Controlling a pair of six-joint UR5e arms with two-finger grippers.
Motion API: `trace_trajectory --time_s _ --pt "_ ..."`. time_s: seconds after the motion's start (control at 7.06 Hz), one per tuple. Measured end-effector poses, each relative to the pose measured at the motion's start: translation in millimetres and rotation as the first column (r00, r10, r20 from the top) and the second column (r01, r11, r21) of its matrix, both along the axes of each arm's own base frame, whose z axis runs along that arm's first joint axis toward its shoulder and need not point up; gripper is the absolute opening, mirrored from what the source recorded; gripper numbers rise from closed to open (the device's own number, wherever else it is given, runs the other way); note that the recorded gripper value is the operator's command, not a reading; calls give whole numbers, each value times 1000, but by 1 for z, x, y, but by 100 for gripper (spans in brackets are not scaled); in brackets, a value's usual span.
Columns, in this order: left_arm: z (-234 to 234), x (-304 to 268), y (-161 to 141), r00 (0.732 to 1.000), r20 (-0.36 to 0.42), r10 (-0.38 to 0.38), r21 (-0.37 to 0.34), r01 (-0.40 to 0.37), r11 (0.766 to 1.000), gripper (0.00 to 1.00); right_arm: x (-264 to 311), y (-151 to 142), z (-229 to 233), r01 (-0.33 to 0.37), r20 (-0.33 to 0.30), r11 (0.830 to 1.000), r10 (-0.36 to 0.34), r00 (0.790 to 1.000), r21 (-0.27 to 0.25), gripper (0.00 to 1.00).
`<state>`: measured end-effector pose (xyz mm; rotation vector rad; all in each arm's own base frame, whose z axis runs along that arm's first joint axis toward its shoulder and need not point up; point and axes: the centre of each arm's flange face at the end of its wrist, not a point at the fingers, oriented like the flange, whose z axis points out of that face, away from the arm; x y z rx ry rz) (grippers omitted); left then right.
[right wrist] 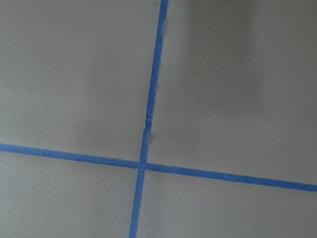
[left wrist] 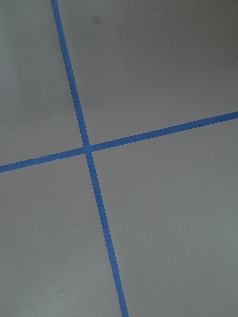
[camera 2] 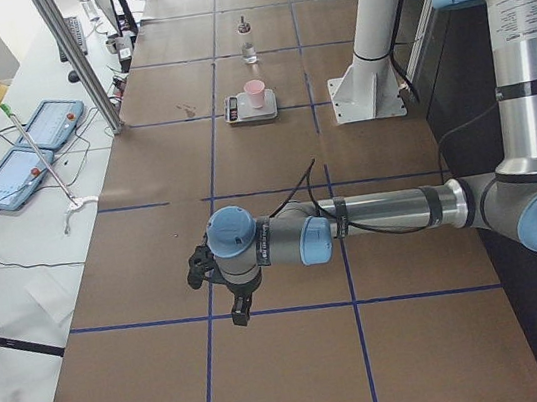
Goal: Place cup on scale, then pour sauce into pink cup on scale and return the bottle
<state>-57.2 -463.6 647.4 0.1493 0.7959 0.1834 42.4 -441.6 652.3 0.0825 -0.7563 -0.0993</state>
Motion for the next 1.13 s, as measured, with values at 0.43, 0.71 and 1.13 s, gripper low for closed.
trace_trajectory --time_s 0.43,0.71,1.13 --pt "2 0 1 1000 0 0 4 0 1000 100 0 -3 1 -1 0 1000 1 1000 1 100" --pt "4 -1 6 1000 0 -1 4 1 1000 100 -1 -4 1 -1 0 1000 1 1000 1 100" --pt "4 -1 6 1000 0 -2 5 2 1000 100 -1 -4 1 -1 2 1000 1 1000 -1 100"
